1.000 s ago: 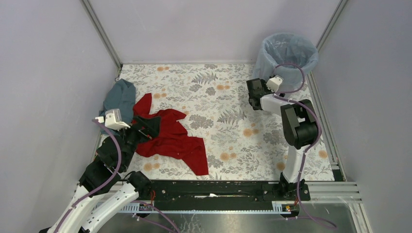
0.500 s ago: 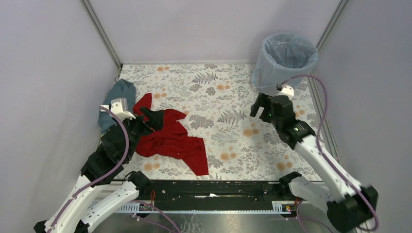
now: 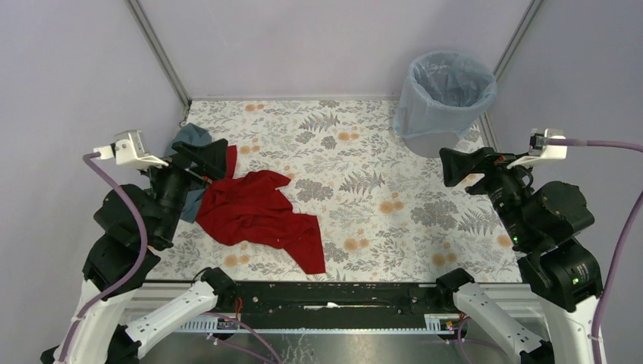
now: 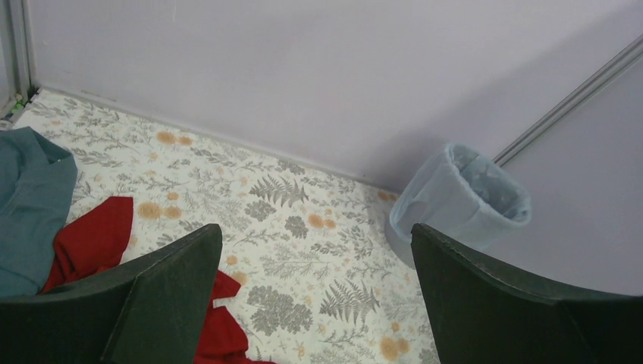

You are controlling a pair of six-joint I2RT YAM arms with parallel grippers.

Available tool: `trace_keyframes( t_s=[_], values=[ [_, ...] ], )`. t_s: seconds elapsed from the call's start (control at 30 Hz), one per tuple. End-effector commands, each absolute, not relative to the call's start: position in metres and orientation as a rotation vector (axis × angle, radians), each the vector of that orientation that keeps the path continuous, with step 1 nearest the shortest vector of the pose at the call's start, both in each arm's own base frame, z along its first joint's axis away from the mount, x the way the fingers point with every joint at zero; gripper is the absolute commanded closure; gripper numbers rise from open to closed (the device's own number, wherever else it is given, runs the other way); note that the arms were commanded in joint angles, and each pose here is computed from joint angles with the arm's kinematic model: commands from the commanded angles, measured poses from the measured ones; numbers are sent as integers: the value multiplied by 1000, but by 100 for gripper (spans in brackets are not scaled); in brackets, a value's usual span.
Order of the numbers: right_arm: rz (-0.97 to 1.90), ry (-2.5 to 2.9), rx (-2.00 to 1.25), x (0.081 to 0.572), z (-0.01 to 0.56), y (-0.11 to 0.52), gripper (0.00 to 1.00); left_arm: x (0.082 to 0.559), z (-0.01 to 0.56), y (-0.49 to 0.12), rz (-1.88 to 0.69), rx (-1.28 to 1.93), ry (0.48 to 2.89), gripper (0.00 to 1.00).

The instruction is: Put the trash bags into the trash bin

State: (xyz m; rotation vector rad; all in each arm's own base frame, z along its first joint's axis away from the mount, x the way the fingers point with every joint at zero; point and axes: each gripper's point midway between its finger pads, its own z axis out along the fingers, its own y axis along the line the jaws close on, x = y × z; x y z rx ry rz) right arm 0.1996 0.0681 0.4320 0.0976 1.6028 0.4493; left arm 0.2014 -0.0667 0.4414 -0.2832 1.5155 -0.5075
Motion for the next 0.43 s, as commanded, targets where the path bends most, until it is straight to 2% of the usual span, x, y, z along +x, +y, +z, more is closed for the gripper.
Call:
trace_keyframes(
  t_s=[0.0,0.4],
  values=[
    [425,1597,50,190,437,64,0,201,460,-61,-487,-291,1489,1],
    [419,1558,112,187,436,55,0,202,459,-60,-485,-309,1495,1]
  ],
)
